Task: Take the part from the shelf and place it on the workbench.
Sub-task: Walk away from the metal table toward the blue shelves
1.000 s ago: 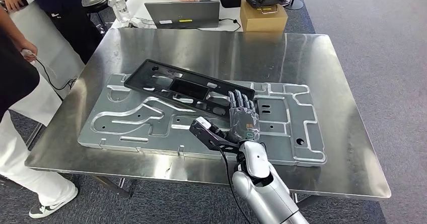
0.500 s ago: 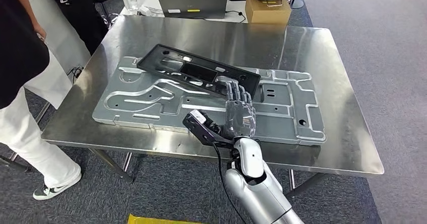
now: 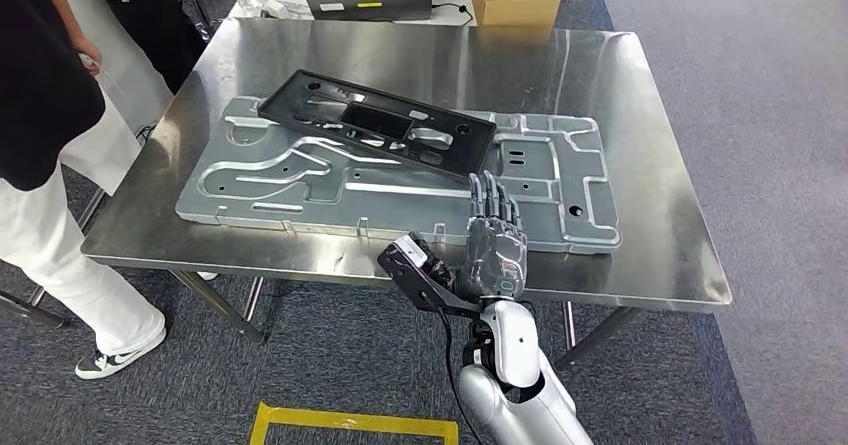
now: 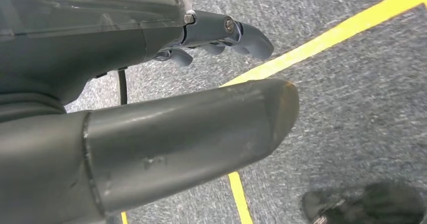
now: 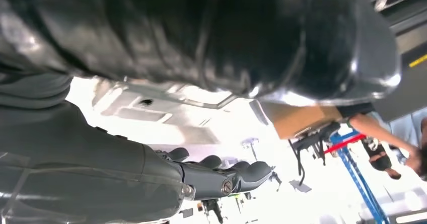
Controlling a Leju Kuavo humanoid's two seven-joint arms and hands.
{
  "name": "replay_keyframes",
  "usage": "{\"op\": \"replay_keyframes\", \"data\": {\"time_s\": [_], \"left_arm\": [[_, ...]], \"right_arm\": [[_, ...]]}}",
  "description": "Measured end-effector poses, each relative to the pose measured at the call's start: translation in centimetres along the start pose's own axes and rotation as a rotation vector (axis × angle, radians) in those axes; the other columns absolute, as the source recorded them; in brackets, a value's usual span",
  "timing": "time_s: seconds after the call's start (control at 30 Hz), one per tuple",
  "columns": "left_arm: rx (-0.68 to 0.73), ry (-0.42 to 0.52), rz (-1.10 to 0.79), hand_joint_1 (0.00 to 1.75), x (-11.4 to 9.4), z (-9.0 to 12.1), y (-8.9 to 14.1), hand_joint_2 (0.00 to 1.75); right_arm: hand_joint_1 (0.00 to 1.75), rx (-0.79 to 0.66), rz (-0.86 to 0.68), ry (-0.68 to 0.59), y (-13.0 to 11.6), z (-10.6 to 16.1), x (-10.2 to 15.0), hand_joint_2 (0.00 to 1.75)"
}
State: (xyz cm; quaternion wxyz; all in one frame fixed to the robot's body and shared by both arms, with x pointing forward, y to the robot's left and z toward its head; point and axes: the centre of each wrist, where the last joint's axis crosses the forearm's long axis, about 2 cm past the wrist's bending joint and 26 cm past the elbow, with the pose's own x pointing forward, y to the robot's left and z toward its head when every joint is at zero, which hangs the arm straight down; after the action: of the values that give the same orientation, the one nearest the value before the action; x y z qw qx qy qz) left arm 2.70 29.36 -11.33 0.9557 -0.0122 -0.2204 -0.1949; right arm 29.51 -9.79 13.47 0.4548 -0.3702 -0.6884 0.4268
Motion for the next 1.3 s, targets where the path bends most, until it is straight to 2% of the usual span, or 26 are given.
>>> {"op": "replay_keyframes", "data": {"time_s": [0.23, 0.47, 0.7, 0.8, 1.0, 1.1, 1.3], "left_arm": [[0.019, 0.006, 0.029, 0.00, -0.3, 0.1, -0.3, 0.00], [0.032, 0.014, 0.067, 0.00, -0.5, 0.2, -1.3, 0.00], [0.040, 0.011, 0.086, 0.00, -0.3, 0.2, -1.8, 0.00], [0.038, 0.009, 0.094, 0.00, -0.3, 0.2, -2.3, 0.00], [0.040, 0.015, 0.112, 0.00, -0.7, 0.4, -2.8, 0.00], [0.046, 0.015, 0.120, 0.00, -0.7, 0.5, -2.8, 0.00], [0.062, 0.004, 0.143, 0.00, -0.4, 0.4, -3.0, 0.00]], "right_arm": [[0.00, -0.101, -0.116, 0.073, 0.7, 5.7, -0.5, 0.00], [0.00, -0.204, -0.202, 0.236, 1.0, 12.5, -2.3, 0.00], [0.00, -0.207, -0.225, 0.301, 1.1, 15.9, -3.6, 0.00], [0.00, -0.260, -0.251, 0.320, 0.7, 17.0, -4.2, 0.00], [0.00, -0.338, -0.326, 0.602, 0.4, 20.4, -7.4, 0.00], [0.00, -0.351, -0.334, 0.689, 0.7, 22.1, -8.7, 0.00], [0.00, -0.266, -0.344, 0.908, 3.4, 27.1, -10.6, 0.00]]}}
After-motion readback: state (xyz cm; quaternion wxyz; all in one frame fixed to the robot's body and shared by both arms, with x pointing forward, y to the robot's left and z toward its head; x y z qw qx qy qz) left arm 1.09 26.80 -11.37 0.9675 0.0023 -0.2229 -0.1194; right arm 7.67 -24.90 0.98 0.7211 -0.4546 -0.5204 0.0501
